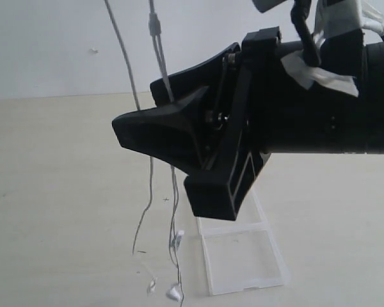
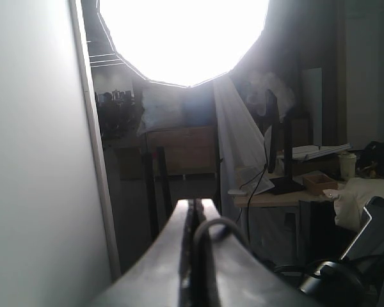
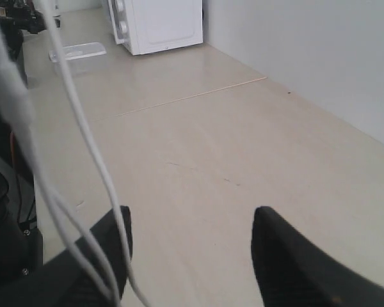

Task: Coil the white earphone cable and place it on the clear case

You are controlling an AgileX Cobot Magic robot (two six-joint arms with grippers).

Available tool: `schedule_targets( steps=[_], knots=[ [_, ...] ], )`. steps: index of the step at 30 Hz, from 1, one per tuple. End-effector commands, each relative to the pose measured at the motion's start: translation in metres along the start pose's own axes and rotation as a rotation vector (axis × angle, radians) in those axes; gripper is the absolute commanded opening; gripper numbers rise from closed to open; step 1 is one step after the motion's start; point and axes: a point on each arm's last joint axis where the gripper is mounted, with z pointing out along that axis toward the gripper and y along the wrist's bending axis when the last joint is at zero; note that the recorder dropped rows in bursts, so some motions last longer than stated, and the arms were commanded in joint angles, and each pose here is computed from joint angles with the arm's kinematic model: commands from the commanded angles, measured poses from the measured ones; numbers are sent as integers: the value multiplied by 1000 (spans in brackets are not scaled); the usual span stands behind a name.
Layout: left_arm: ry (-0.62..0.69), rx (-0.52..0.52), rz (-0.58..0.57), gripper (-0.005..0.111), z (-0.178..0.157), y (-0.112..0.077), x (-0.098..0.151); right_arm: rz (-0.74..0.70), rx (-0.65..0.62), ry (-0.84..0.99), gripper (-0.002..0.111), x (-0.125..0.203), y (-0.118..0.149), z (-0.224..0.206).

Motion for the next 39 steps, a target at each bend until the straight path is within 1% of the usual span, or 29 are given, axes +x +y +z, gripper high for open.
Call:
schedule_targets(
  steps=[1,12,17,19,21,22,23,24,25,28,30,32,36,39],
  knots=[
    [-19,1,-10,0,1,-1,-3,5,-14,-2,53,-1,2,1],
    [-20,-1,-10,0,1,-1,-3,8,-15,-3,53,-1,2,1],
    [-46,-5,-26,0,1,0,-5,25,-15,-12,53,-2,2,1],
    [-46,-5,-26,0,1,0,-5,25,-15,-12,50,-2,2,1],
    [-46,-5,-22,0,1,0,-5,25,-23,-12,42,-2,2,1],
    [-50,-6,-18,0,1,0,-5,25,-35,-11,35,-2,4,0],
    [-56,-4,-14,0,1,-1,-6,25,-43,-11,32,-2,4,0],
    [-69,-4,-23,0,0,-1,-7,25,-52,-10,27,-2,5,0],
    [-78,-5,-26,0,0,0,-8,25,-54,-10,24,-2,5,0],
    [-79,-4,-23,0,0,-1,-8,25,-56,-10,21,-2,5,0],
    [-83,-4,-2,0,-1,-2,-10,23,-56,-9,15,-2,5,0],
    [-87,-7,10,0,-4,-5,-13,19,-56,-7,1,-1,5,0],
    [-80,-41,22,0,-11,-5,-17,17,-56,-6,0,-1,5,0],
    [-27,-52,31,0,-12,-6,-13,16,-56,-8,0,-2,6,0]
  ],
)
